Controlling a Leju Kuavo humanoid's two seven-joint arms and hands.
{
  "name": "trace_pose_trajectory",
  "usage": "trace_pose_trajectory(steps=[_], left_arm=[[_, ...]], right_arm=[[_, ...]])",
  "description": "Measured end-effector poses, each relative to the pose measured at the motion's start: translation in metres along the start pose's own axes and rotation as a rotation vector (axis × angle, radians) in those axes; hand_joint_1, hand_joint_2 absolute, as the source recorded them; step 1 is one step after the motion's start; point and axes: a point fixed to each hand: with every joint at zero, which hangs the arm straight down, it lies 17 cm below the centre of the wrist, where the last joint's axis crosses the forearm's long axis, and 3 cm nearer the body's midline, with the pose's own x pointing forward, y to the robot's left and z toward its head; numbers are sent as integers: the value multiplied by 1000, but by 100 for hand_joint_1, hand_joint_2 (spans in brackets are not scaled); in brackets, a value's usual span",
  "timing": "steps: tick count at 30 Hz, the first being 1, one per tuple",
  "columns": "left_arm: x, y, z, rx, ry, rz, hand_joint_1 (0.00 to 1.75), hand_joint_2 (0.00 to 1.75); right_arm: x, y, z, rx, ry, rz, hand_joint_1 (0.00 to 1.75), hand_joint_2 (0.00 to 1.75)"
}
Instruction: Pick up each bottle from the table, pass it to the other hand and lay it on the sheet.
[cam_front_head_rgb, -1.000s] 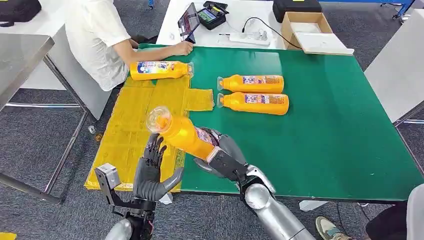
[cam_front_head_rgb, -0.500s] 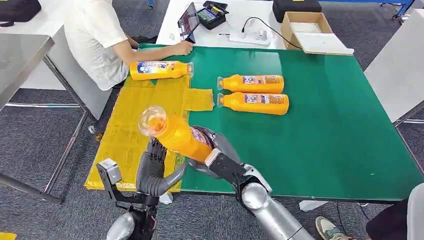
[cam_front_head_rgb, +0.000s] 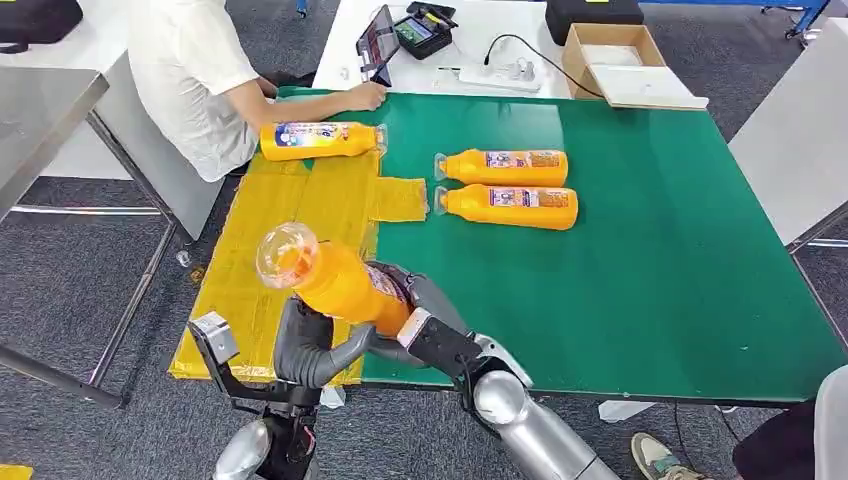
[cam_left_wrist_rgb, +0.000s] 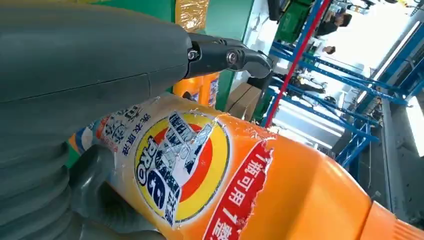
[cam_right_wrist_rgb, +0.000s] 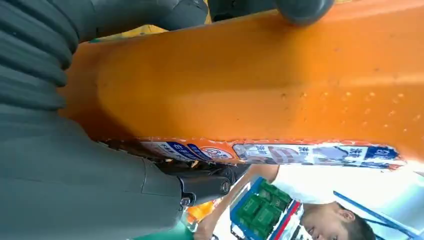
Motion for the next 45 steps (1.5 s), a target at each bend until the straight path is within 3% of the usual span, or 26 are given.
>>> trace_pose_trajectory(steps=[1,20,34,35,37,45], left_arm=[[1,-1,0,-4,-5,14,175,175],[6,-1,0,-19,-29,13,175,175],[-2,8,-3,5,9,-43,175,175],[-3,9,-3,5,15,-41,175,175],[-5,11,-4,9,19,-45,175,175],[-10,37,-7,118,29,-99,175,175]], right_arm=[[1,1,-1,5,-1,1,175,175],[-6,6,-7,61,32,32,175,175],[-22,5,-10,96,107,124,175,175],[-22,5,-10,95,105,123,169,175],[-23,5,-10,93,106,138,2,175],[-21,7,-6,38,94,223,0,175]])
